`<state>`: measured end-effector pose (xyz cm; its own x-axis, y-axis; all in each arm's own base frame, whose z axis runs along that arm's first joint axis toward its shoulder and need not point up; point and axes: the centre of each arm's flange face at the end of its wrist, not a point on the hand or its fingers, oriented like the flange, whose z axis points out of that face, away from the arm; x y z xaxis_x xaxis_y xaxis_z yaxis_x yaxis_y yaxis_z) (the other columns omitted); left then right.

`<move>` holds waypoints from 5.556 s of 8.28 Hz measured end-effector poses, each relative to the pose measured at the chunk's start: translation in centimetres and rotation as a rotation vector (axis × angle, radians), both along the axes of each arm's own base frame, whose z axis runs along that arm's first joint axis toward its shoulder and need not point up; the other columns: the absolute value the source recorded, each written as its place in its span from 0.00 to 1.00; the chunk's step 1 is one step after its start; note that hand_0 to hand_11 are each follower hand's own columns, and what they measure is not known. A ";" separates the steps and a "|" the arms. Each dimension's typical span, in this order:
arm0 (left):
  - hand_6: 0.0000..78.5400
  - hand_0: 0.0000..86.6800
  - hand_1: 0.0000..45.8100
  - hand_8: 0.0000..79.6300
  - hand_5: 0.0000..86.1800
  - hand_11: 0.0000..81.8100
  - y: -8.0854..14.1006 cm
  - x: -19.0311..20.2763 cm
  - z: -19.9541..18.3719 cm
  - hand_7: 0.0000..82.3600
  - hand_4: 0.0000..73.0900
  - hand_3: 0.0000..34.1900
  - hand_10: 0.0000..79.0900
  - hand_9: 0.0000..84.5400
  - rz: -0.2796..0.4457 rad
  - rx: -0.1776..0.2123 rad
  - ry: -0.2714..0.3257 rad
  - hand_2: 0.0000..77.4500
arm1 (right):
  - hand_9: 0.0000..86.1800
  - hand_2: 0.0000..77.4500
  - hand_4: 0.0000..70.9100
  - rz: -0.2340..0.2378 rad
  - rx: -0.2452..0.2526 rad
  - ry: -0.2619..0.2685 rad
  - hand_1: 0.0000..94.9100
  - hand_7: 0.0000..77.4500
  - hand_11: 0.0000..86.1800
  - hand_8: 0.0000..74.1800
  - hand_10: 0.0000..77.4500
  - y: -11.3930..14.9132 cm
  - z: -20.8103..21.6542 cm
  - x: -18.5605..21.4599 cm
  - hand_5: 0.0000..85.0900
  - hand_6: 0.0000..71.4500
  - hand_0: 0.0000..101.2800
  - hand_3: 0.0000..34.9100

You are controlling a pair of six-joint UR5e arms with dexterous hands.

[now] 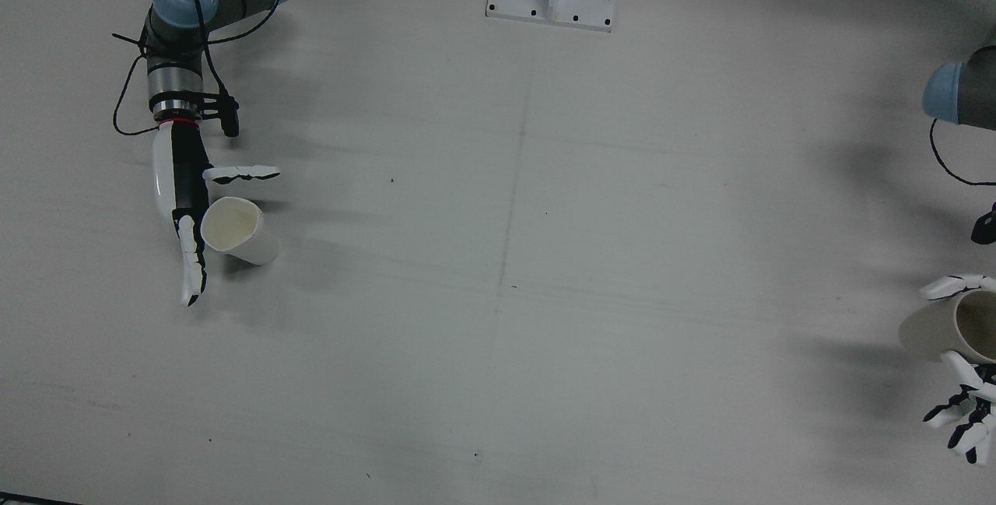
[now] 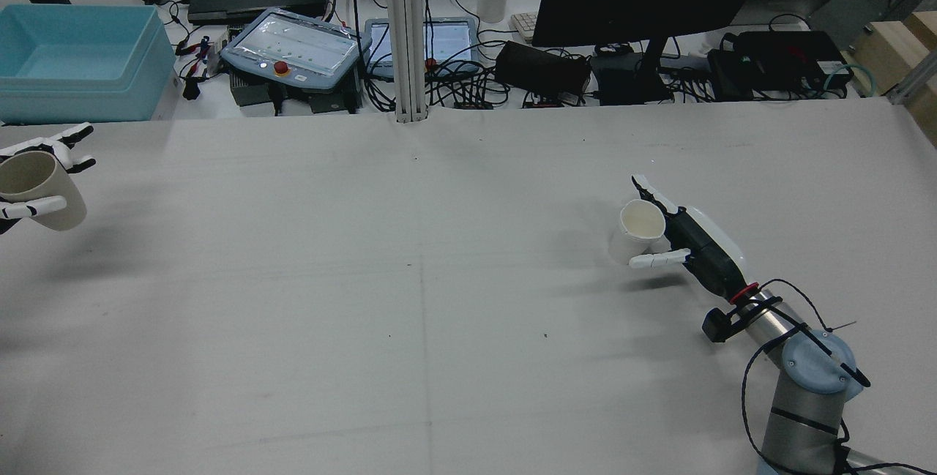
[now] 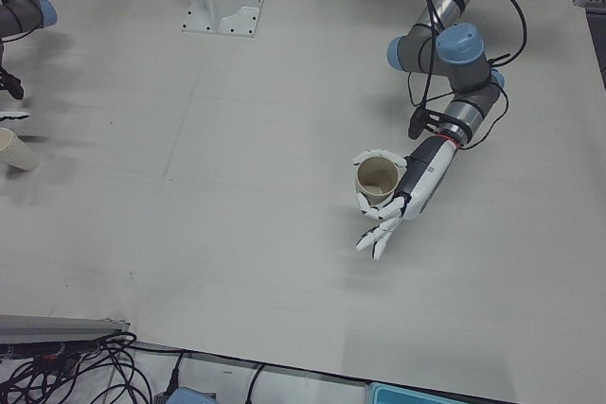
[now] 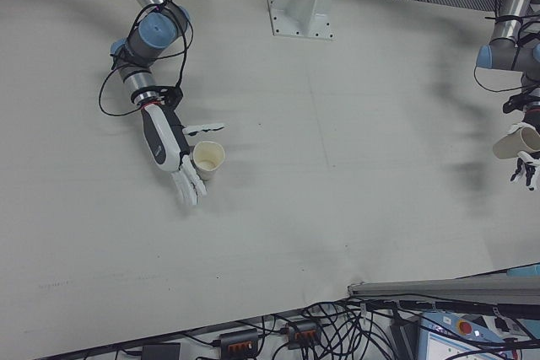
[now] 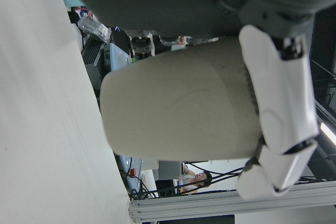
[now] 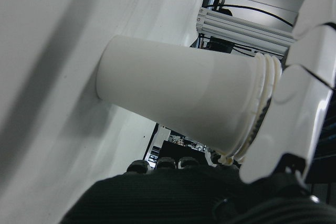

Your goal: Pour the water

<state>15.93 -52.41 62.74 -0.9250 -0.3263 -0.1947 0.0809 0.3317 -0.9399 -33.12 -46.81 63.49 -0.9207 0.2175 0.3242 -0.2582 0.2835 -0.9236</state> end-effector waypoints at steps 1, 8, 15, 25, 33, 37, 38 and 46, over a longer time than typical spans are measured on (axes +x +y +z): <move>0.12 0.53 0.44 0.01 0.63 0.19 0.0 0.0 0.1 0.11 0.39 0.00 0.11 0.01 0.000 0.000 -0.001 0.39 | 0.01 0.08 0.02 0.005 -0.001 -0.001 0.17 0.01 0.01 0.01 0.01 -0.1 0.0 0.1 0.04 0.00 0.49 0.00; 0.12 0.53 0.44 0.01 0.63 0.19 0.0 0.0 0.8 0.10 0.39 0.00 0.12 0.01 0.000 -0.011 -0.009 0.39 | 0.01 0.11 0.26 0.052 -0.007 0.004 0.18 0.01 0.01 0.01 0.01 -0.9 -0.3 -0.3 0.05 0.00 0.49 0.00; 0.12 0.52 0.44 0.01 0.63 0.21 0.3 -0.2 1.6 0.10 0.39 0.00 0.12 0.01 -0.002 -0.012 -0.010 0.40 | 0.01 0.25 0.68 0.057 0.011 0.026 0.18 0.01 0.04 0.01 0.02 -1.4 -1.2 -1.0 0.12 0.00 0.50 0.00; 0.12 0.51 0.44 0.01 0.63 0.21 0.6 -0.5 2.1 0.10 0.39 0.00 0.12 0.01 -0.004 -0.014 -0.010 0.40 | 0.01 0.15 0.44 0.054 -0.003 0.045 0.16 0.01 0.02 0.01 0.01 -1.2 -0.1 -0.9 0.17 0.00 0.49 0.00; 0.10 0.51 0.43 0.01 0.63 0.21 0.9 -0.6 2.4 0.09 0.39 0.00 0.12 0.01 -0.004 -0.017 -0.012 0.40 | 0.01 0.32 0.89 0.052 0.000 0.037 0.11 0.04 0.07 0.01 0.05 -1.2 -0.3 -1.1 0.30 0.05 0.52 0.00; 0.12 0.51 0.43 0.01 0.63 0.21 1.1 -0.8 1.7 0.09 0.39 0.00 0.12 0.01 -0.002 -0.002 -0.004 0.40 | 0.01 0.32 0.95 0.094 0.029 -0.017 0.10 0.03 0.08 0.01 0.06 -2.9 -3.0 1.3 0.31 0.05 0.52 0.00; 0.12 0.51 0.43 0.01 0.63 0.21 1.0 -0.7 1.2 0.09 0.39 0.00 0.12 0.01 0.000 0.007 0.000 0.40 | 0.01 0.32 0.90 0.120 0.044 -0.030 0.10 0.03 0.06 0.01 0.04 -4.0 -4.5 3.4 0.34 0.05 0.52 0.00; 0.15 0.53 0.43 0.01 0.63 0.21 -4.6 12.8 -25.6 0.13 0.40 0.00 0.12 0.01 0.241 0.332 -0.101 0.40 | 0.01 0.30 0.68 0.250 0.070 -0.012 0.18 0.06 0.06 0.01 0.03 -7.4 -13.4 13.7 0.40 0.05 0.54 0.00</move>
